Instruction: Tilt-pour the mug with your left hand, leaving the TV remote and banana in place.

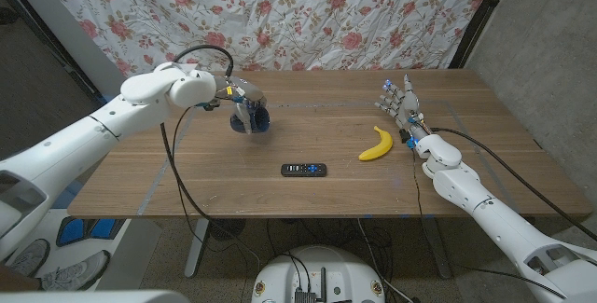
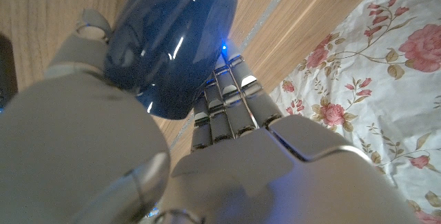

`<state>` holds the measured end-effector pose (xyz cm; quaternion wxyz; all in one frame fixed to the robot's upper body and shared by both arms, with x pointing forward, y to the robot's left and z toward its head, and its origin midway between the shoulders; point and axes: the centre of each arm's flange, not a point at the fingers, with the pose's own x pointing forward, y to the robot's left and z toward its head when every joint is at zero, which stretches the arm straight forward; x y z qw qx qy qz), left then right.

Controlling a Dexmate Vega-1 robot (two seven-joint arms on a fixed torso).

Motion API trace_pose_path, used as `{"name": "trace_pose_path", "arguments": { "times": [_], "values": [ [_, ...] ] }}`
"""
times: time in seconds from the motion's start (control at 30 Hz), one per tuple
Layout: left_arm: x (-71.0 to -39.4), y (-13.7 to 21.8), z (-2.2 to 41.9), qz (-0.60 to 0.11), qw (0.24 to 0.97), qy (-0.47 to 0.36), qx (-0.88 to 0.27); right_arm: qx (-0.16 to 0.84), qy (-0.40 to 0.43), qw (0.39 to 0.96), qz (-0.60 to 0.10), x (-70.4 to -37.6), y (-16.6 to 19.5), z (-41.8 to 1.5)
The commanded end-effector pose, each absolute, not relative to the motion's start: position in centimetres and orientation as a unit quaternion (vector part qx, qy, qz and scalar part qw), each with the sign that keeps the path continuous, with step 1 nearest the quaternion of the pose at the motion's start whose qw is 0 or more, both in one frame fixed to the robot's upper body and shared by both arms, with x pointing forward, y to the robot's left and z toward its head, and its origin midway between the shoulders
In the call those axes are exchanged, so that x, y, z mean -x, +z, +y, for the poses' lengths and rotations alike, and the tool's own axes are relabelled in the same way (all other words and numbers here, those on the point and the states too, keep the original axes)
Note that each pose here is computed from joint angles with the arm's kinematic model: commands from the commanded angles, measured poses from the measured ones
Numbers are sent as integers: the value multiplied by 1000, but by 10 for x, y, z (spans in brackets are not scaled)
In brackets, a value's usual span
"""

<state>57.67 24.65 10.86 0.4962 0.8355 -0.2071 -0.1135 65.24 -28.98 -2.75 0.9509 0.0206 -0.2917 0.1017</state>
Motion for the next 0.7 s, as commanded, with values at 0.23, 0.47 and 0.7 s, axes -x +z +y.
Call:
{"name": "trace_pose_path", "arguments": {
  "times": [0.23, 0.47, 0.7],
  "values": [
    [-568, 94, 271, -245, 591, -93, -763, -21, 102, 951, -292, -652, -28, -290],
    [-568, 86, 278, -258, 613, -82, -742, -21, 102, 951, -292, -652, -27, -290],
    [-569, 77, 282, -269, 634, -79, -721, -21, 102, 951, -292, -652, -27, -290]
  ]
}}
